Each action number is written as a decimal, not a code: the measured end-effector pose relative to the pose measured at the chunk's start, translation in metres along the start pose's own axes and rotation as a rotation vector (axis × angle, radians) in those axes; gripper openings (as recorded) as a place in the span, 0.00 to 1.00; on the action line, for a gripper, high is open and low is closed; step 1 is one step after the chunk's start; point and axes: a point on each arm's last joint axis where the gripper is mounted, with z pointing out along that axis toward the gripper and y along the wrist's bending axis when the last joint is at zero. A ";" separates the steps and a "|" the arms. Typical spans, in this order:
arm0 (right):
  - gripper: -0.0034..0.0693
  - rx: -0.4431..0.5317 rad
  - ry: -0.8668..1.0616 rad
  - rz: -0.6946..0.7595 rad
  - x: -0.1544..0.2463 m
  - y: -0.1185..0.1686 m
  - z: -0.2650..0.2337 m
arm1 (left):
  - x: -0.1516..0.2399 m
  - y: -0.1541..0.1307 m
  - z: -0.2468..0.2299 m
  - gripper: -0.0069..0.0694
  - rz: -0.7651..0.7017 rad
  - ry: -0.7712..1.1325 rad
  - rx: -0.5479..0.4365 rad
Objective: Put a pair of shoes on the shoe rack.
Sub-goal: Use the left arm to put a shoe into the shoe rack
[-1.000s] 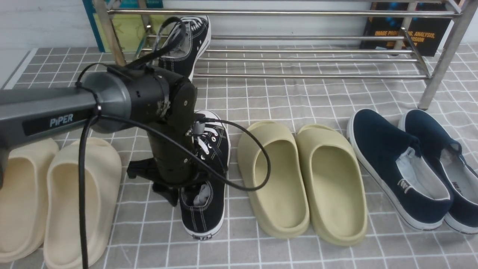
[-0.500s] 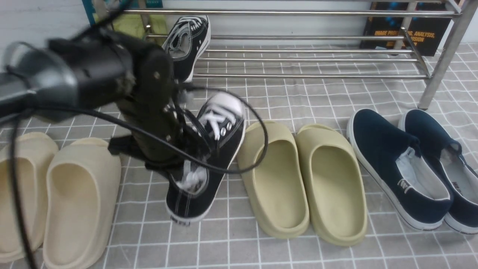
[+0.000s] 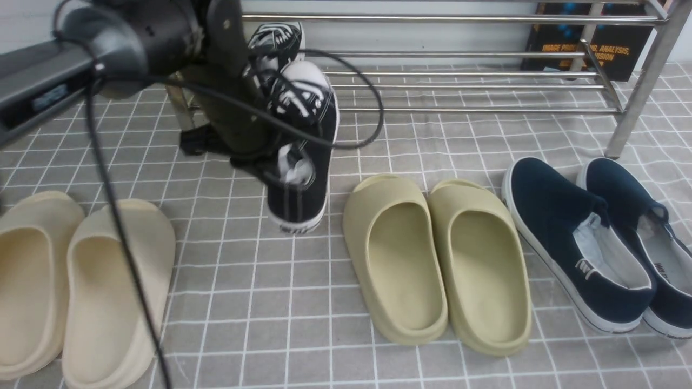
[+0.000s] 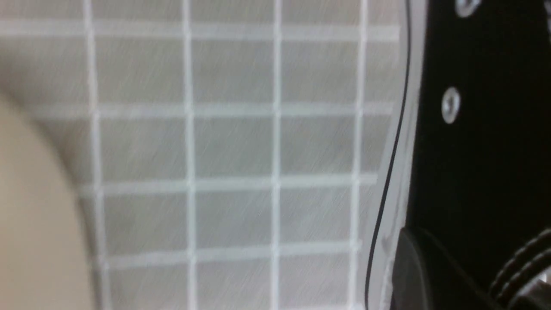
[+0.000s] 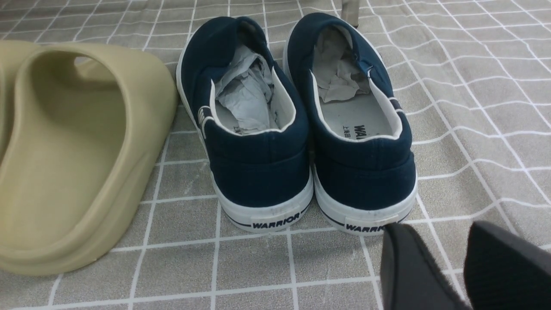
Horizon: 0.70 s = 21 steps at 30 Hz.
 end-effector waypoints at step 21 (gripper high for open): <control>0.38 0.000 0.000 0.001 0.000 0.000 0.000 | -0.096 -0.010 0.056 0.10 -0.081 -0.202 0.114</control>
